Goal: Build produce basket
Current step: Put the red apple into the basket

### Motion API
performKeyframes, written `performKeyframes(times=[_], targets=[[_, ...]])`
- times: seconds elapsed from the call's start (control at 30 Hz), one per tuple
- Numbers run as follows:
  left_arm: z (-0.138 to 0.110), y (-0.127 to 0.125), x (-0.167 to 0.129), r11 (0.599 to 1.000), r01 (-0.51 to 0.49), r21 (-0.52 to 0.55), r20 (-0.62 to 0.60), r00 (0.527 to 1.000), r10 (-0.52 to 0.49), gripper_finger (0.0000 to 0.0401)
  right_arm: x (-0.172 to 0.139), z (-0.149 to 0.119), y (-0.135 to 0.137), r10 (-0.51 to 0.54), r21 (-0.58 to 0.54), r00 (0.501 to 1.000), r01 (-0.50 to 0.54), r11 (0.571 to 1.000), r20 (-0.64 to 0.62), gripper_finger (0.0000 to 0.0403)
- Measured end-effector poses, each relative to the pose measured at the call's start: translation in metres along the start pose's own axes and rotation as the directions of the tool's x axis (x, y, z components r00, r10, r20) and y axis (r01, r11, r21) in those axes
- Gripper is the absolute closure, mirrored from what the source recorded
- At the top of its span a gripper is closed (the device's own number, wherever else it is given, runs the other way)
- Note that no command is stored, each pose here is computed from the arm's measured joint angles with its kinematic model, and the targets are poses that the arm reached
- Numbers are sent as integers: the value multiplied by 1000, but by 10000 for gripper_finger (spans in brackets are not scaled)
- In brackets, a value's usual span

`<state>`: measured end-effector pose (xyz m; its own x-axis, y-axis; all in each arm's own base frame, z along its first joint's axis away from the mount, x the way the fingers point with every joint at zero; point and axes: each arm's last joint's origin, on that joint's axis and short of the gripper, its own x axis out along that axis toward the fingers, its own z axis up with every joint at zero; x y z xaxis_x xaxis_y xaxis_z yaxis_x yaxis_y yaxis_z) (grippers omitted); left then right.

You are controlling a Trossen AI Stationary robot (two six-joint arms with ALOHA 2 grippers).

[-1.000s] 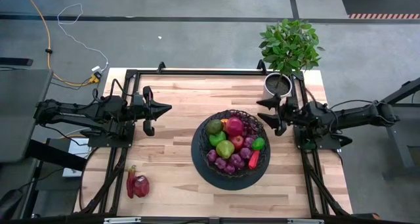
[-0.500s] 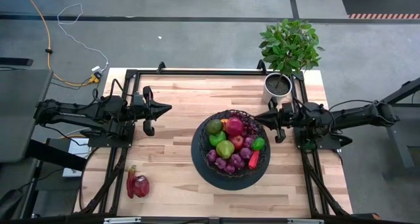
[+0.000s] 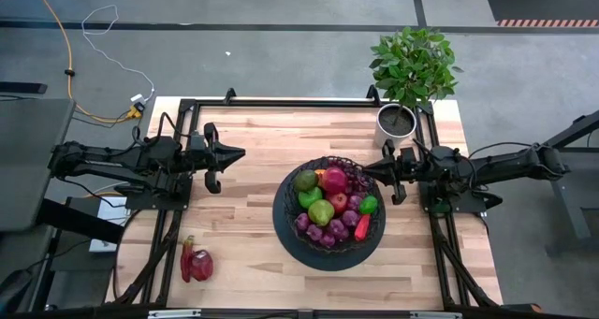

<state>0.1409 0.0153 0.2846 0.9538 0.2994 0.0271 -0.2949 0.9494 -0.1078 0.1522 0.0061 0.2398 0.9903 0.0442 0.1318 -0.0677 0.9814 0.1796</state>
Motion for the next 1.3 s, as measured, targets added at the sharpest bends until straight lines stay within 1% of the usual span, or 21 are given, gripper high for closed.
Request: performKeyframes(times=[0.1, 0.27, 0.47, 0.53, 0.63, 0.73, 0.9, 1.0, 1.07, 1.13, 1.2, 1.23, 1.3], targets=[[-1, 0, 0, 1000, -3, -9, -7, 1000, 3, 336, 0, 0, 0, 1, 0, 1000, -1, 1000, 0, 403], [-2, 2, 0, 990, -80, -120, -14, 997, 79, 243, 0, 0, 0, 3, 0, 1000, -3, 1000, -1, 403], [-2, 3, 0, 989, -83, -123, -14, 997, 82, 141, 0, 0, 0, 3, 0, 1000, -3, 1000, -1, 403], [-2, 3, 0, 989, -83, -124, -13, 997, 82, 116, 0, 0, 0, 3, 0, 1000, -3, 1000, -1, 403], [-2, 3, 0, 989, -83, -123, -14, 997, 82, 88, 0, 0, 0, 3, 0, 1000, -3, 1000, -1, 403], [-2, 3, 0, 990, -83, -117, -13, 997, 82, 72, 0, 0, 0, 3, -1, 1000, -3, 1000, -1, 403], [-1, 2, 0, 993, -80, -82, -1, 997, 81, 66, 0, 0, 0, 3, 0, 1000, -3, 1000, -1, 403], [8, 1, 0, 994, -75, -79, 33, 996, 78, 66, 0, 0, 0, 3, -1, 1000, -3, 1000, -1, 403], [16, 0, 3, 994, -75, -79, 31, 997, 77, 66, 0, 0, 0, 3, 0, 1000, -3, 1000, -1, 403], [23, -2, 6, 995, -75, -72, -22, 997, 74, 66, 0, 0, 0, 3, -1, 1000, -3, 1000, -1, 403], [28, -6, 11, 995, -65, -77, -123, 991, 55, 66, 0, 0, 0, 3, 0, 1000, -3, 1000, -1, 403], [30, -8, 13, 994, -62, -85, -194, 980, 44, 66, 0, 0, 0, 3, 0, 1000, -3, 1000, -1, 403], [33, -12, 16, 991, -73, -114, -344, 939, 29, 66, 0, 0, 0, 3, -1, 1000, -3, 1000, -1, 403]])
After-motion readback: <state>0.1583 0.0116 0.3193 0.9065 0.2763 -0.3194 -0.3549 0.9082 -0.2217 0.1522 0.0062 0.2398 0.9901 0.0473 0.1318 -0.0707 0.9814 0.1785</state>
